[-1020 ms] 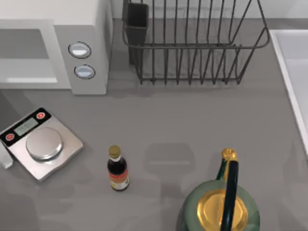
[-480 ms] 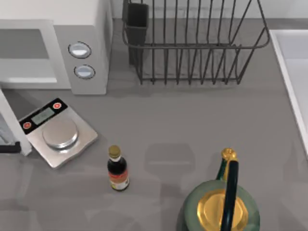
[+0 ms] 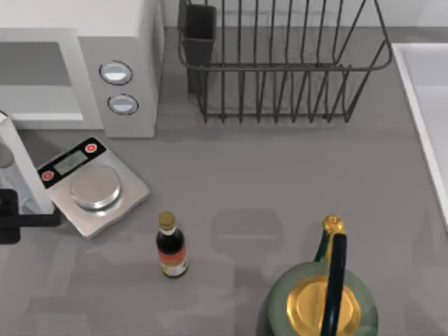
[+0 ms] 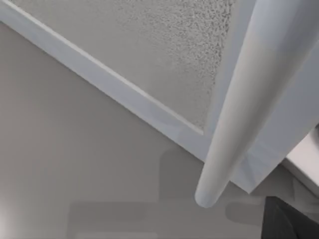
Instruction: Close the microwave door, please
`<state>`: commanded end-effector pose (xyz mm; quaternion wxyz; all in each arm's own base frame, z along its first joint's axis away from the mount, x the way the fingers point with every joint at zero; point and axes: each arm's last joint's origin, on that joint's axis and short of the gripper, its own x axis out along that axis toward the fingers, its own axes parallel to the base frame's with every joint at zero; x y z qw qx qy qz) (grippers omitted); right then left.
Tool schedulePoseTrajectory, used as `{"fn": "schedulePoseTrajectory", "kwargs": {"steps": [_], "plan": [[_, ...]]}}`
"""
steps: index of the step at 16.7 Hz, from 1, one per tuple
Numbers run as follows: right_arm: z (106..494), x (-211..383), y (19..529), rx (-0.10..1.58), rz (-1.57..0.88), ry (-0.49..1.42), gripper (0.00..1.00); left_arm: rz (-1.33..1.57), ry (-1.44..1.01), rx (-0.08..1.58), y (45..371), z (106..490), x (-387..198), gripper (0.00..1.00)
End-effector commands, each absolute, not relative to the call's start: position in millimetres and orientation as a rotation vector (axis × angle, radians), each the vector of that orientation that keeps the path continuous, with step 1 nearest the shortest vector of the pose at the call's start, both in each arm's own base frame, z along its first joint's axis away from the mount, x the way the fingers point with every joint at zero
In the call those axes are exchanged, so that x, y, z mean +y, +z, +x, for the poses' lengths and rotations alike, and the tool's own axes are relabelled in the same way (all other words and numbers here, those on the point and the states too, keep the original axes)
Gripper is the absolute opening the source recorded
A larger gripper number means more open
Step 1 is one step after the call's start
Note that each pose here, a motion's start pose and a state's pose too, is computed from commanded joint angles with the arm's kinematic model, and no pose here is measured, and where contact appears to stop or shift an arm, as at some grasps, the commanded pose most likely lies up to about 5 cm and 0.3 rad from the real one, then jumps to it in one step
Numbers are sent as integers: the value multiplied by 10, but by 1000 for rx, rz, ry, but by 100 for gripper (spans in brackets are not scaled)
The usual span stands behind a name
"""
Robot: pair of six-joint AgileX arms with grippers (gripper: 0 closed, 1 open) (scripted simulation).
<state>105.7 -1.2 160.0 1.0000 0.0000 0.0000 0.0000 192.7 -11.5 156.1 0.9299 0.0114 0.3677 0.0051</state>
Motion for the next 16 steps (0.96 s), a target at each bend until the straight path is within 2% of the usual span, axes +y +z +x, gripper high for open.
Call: {"fn": "schedulePoseTrajectory", "kwargs": {"steps": [4,12,16], "plan": [[1057,-12,1600,0,0,0,100,21,9,744,1598,2023,-113,0],[1057,-12,1600,0,0,0,100,22,10,769,1478,2795,-129,0],[1057,-12,1600,0,0,0,100,21,10,753,1466,2937,-129,0]]}}
